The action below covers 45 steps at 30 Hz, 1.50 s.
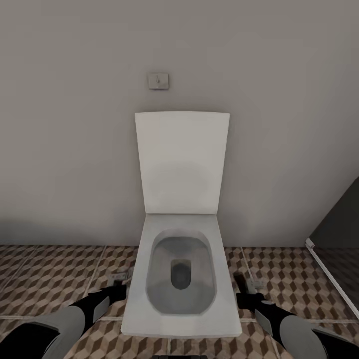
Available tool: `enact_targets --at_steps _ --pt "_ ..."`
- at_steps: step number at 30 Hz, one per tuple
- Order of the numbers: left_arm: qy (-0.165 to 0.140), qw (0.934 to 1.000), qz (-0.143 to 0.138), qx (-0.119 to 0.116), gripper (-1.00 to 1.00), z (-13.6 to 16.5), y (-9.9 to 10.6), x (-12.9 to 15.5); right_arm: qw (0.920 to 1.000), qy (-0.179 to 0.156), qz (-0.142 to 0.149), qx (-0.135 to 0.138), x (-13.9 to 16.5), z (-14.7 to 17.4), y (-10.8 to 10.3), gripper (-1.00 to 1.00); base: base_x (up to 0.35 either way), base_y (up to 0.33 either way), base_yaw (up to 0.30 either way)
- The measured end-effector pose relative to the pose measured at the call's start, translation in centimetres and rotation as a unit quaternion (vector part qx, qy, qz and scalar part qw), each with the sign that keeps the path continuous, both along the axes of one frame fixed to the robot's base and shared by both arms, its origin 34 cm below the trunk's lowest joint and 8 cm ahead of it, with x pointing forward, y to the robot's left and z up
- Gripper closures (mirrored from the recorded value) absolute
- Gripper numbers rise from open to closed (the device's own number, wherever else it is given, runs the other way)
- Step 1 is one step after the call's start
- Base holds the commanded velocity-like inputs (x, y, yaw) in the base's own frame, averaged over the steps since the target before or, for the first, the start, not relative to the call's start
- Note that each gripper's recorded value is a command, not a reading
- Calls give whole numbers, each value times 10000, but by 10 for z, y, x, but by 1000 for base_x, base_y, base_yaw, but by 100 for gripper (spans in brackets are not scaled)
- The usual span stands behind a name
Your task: Take the four mousetraps from the cabinet in the bathroom and place them on the bathroom floor. Make sure all four end up on the same floor surface, and ensure that at least two of them are either under or directly next to the same bathroom sink.
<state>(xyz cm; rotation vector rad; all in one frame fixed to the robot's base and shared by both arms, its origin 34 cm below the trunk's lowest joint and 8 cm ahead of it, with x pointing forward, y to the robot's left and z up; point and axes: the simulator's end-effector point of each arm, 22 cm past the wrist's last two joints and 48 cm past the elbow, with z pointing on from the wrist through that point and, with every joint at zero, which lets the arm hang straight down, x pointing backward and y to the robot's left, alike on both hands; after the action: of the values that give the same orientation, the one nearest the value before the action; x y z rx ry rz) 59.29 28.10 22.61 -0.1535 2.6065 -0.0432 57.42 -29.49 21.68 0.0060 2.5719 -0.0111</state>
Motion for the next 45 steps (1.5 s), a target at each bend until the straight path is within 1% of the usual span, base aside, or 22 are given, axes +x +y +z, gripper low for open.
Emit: enact_targets --at_steps 3,9,13,17,20,23,29,35,45 --pt "38 10000 -23 15 100 -4 0 -6 10000 50 4 -2 -9 -5 0 100 0 0 0" --pt "89 9995 -263 139 100 -8 -2 -13 10000 78 0 -1 -13 -7 0 100 0 0 0" --pt "135 9993 -320 164 100 -12 -3 -20 9999 107 -1 -4 -18 -10 0 100 0 0 0" --pt "172 9992 -330 167 100 -15 -4 -25 9999 157 8 -1 -25 -13 0 100 0 0 0" --pt "282 9989 -328 173 100 -23 -2 -41 9999 166 6 -4 -28 -15 0 100 0 0 0" --pt "308 9989 -322 174 100 -25 -2 -45 9997 226 12 -6 -43 -22 0 100 0 0 0" --pt "349 9987 -321 173 100 -28 -2 -51 9997 253 6 0 -48 -24 1 100 0 0 0" --pt "275 9989 -318 186 100 -27 -1 -50 9997 263 7 0 -49 -25 1 100 0 0 0" --pt "281 9990 -301 179 100 -28 0 -52 9996 284 0 4 -51 -26 0 100 0 0 0"
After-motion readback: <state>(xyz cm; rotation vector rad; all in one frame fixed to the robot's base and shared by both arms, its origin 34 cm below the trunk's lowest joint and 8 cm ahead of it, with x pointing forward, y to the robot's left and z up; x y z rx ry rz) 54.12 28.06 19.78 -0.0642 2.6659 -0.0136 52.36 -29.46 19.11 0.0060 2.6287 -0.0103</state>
